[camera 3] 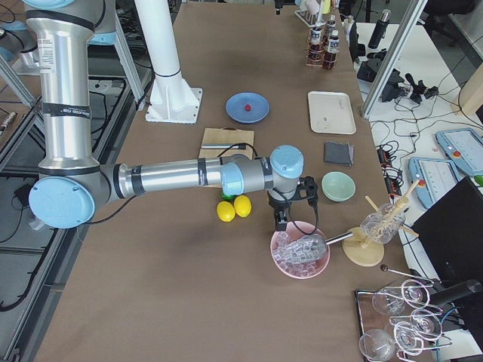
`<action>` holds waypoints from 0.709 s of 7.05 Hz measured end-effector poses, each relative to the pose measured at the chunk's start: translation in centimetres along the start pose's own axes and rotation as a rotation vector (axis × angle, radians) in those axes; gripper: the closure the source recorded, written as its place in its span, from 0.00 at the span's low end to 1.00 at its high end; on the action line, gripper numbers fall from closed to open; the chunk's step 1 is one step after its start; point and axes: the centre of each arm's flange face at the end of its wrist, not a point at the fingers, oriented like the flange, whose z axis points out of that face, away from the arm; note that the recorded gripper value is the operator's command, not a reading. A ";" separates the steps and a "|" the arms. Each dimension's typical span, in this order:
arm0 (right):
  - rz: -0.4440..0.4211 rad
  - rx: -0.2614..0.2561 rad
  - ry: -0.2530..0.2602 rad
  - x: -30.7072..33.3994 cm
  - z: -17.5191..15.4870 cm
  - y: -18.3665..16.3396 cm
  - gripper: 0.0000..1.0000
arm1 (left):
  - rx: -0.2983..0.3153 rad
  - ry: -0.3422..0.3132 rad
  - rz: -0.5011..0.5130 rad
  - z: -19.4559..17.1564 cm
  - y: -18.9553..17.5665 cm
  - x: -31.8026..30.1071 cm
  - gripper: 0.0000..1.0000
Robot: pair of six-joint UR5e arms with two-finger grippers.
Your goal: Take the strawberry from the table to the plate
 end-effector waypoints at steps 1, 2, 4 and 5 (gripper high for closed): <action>-0.009 -0.006 0.005 3.4 0.1 1.1 0.00 | -0.016 -0.007 0.005 0.3 1.3 -2.6 0.03; -0.012 -0.011 0.010 5.3 0.4 1.8 0.00 | -0.018 -0.007 0.008 -0.1 2.2 -5.6 0.03; -0.012 -0.023 0.013 7.1 1.0 2.6 0.00 | -0.001 0.026 0.002 -2.1 3.8 -9.9 0.03; -0.012 -0.024 0.015 7.5 1.0 2.9 0.00 | 0.010 0.026 -0.001 -3.3 4.5 -11.5 0.03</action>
